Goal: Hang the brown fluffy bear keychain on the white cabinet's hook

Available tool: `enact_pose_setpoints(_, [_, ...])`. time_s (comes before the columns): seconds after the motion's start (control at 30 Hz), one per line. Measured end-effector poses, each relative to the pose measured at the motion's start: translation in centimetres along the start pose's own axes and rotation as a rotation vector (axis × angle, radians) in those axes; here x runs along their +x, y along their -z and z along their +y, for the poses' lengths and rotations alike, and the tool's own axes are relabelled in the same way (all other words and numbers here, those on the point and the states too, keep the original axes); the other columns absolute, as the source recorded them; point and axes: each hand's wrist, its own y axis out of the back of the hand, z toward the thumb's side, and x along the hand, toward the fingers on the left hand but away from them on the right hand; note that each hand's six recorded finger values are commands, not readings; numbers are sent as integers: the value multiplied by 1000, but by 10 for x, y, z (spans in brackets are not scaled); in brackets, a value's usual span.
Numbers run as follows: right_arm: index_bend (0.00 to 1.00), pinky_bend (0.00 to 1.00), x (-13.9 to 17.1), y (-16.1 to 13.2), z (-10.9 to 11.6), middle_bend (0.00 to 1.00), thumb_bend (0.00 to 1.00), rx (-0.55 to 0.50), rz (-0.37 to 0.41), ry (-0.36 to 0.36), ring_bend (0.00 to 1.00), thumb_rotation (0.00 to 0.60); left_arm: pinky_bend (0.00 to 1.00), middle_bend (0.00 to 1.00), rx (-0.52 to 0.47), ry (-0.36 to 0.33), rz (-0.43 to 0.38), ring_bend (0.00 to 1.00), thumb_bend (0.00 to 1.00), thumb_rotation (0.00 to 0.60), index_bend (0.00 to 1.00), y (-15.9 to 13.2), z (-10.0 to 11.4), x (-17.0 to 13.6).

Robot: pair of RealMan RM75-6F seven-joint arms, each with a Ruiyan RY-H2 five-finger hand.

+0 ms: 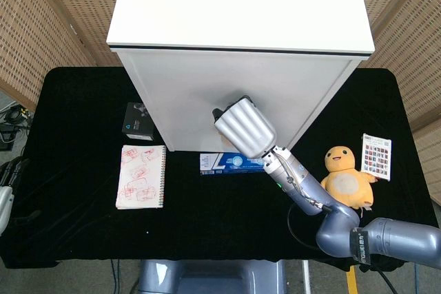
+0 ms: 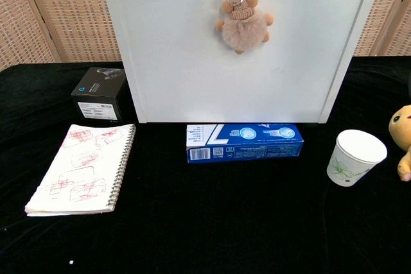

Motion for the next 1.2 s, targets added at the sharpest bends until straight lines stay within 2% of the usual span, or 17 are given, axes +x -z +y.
enact_pose_setpoints(0.37, [684,1000,10,0,18,966,308,-13,16,71,980,600,0,0,0,2,-6,0,0,600,0,-1,0,0])
enact_pose_setpoints(0.57, [686,1000,30,11,27,966,308,-21,21,97,980,600,0,0,-5,-1,-10,0,0,600,0,-2,1,-2])
enact_pose_setpoints(0.73, [687,1000,68,32,25,948,302,-51,-10,97,973,600,0,0,-9,0,-20,0,0,600,0,-2,1,-4])
enact_pose_setpoints(0.9, [661,1000,123,59,12,862,275,-105,-70,75,914,600,0,0,-10,-4,-33,0,0,600,0,-4,2,-6])
enact_pose_setpoints(1.0, [603,998,159,76,0,796,249,-125,-115,52,843,600,0,0,-12,-4,-45,0,0,600,0,-7,2,-8])
enact_pose_setpoints(1.03, [563,969,170,81,-3,742,221,-127,-130,45,781,600,0,0,-12,-4,-51,0,0,600,0,-9,2,-9])
enact_pose_setpoints(1.1, [451,795,196,93,-13,592,130,-130,-170,18,613,600,0,0,-10,-5,-60,0,0,600,0,-11,2,-11])
enact_pose_setpoints(1.17, [268,457,219,103,-25,343,23,-141,-211,-30,326,600,0,0,-9,-8,-70,0,0,600,0,-13,1,-14])
enact_pose_setpoints(1.2, [207,361,232,108,-32,259,7,-155,-241,-68,231,600,0,0,-8,-11,-74,0,0,600,0,-14,2,-15])
